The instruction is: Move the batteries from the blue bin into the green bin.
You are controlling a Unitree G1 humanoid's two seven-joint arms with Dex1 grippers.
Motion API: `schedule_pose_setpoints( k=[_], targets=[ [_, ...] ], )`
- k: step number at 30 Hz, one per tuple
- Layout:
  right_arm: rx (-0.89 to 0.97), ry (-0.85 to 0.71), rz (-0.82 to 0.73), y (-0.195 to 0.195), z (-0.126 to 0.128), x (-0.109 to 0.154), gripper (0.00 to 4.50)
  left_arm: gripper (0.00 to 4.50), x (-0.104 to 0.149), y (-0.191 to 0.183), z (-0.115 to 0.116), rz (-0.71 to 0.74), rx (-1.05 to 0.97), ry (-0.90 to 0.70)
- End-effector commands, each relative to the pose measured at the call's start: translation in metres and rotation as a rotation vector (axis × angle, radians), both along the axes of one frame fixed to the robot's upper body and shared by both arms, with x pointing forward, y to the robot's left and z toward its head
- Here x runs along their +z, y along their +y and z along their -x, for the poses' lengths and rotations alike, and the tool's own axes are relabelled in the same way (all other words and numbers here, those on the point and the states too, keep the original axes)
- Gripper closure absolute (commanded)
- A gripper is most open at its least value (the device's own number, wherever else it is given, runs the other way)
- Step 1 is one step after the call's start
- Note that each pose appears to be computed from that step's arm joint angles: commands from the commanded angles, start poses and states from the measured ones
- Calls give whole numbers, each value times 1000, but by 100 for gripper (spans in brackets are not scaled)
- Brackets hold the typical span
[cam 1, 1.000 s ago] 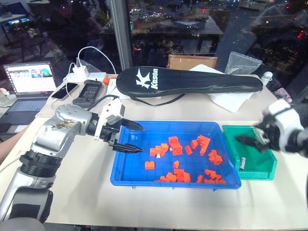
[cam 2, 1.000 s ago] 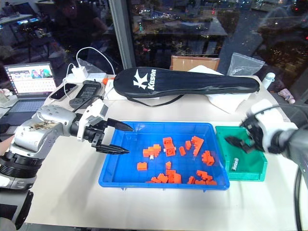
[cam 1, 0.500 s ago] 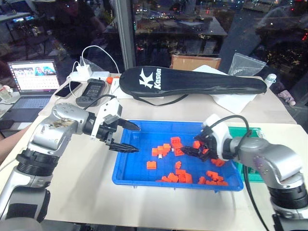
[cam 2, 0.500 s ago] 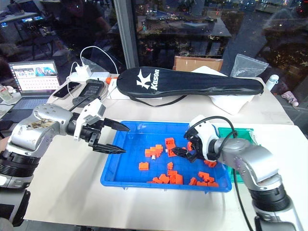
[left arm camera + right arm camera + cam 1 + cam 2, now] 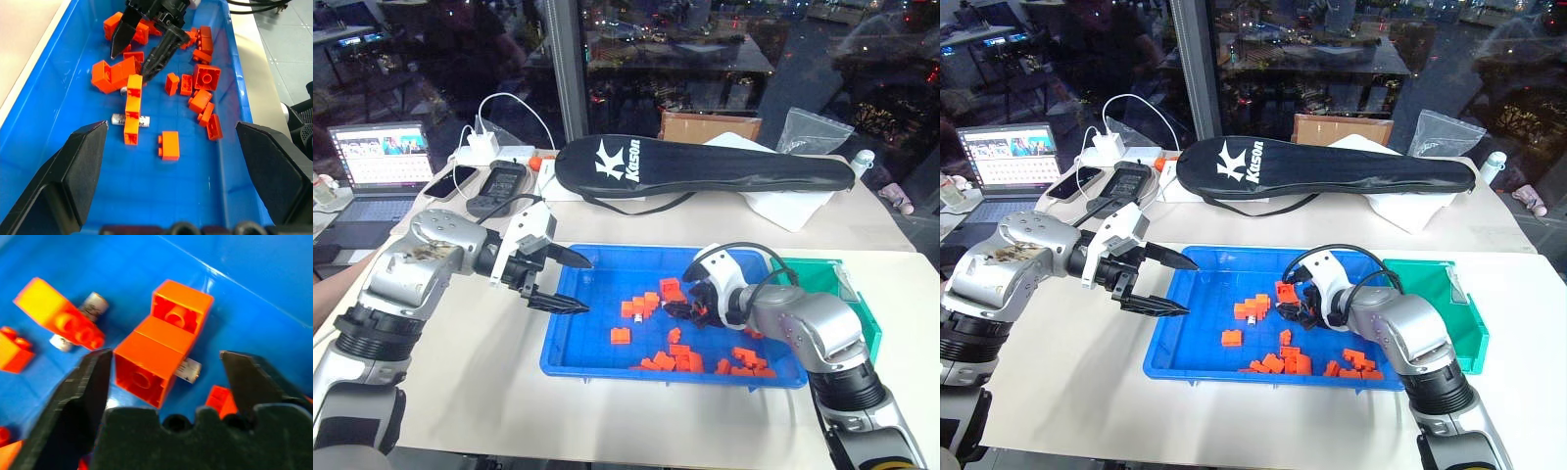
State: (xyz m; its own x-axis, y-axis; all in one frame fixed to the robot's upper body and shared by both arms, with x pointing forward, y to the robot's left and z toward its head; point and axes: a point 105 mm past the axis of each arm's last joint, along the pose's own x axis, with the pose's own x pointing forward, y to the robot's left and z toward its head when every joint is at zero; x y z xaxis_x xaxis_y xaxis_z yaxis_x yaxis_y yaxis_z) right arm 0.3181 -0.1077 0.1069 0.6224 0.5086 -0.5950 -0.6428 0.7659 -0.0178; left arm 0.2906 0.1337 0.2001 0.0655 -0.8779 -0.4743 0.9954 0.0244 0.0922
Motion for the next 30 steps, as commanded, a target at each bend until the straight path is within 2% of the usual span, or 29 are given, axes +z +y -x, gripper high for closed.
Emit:
schedule_pose_setpoints(
  k=[1,3,4,14,23,25,26,30],
  targets=[
    [0,-52,22,-3,-4,8,243,0,11,2,2,5,-4,-52],
    [-12,-67,37,-9,-5,11,307,0,11,1,2,8,-4,-53],
    [-20,-77,42,-13,-6,13,312,0,11,1,2,9,-6,-53],
    [-122,-164,133,-68,-10,46,312,0,7,-3,0,18,-22,-56],
    [-104,-107,286,-92,10,39,312,0,6,-6,0,24,-30,-54],
    [-84,-88,281,-89,14,36,211,0,6,-7,0,25,-31,-53],
    [-76,-82,278,-88,15,36,190,0,6,-7,0,26,-31,-53],
    [-73,-103,285,-85,15,38,51,0,6,-5,1,32,-16,-37]
  ],
)
